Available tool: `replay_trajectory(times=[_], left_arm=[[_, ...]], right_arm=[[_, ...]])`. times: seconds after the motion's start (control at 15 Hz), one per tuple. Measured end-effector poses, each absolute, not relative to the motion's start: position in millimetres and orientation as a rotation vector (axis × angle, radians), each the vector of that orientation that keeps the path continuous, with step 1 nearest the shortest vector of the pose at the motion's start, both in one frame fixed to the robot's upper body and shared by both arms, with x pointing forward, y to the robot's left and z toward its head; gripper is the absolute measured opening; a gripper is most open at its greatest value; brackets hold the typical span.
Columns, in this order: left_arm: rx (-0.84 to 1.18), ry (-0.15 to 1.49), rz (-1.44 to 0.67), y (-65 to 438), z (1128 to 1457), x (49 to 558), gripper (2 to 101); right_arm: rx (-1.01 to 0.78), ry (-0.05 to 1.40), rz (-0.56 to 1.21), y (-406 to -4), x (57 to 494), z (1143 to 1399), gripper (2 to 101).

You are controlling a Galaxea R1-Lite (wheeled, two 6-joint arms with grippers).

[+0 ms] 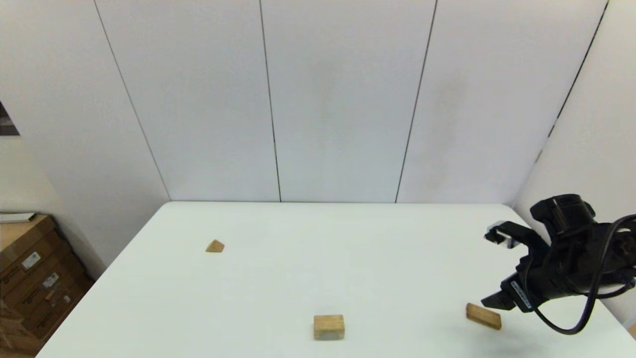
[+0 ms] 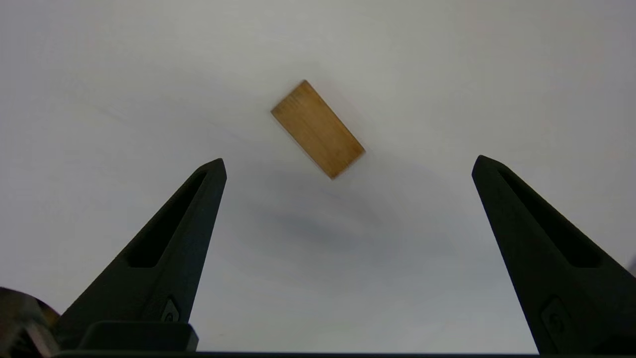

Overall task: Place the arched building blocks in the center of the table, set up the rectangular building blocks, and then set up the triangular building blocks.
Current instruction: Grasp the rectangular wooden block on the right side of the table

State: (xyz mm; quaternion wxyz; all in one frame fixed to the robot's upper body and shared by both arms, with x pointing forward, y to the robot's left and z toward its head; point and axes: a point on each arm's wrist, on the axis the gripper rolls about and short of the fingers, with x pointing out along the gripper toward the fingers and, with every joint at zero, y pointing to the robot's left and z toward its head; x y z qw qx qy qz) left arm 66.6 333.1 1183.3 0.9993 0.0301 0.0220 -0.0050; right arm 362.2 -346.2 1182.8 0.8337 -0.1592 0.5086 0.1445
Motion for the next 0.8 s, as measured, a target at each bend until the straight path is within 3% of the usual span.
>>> replay_trajectory(times=[0.47, 0.8], left_arm=[[0.059, 0.044, -0.012, 333, 1183, 67, 97.8], [0.061, 0.044, -0.013, 333, 1183, 67, 97.7]], right_arm=[[-0.559, 1.137, 0.45, -380, 372, 1155, 98.0], [-0.642, 1.154, 0.551, -366, 365, 1148, 98.0]])
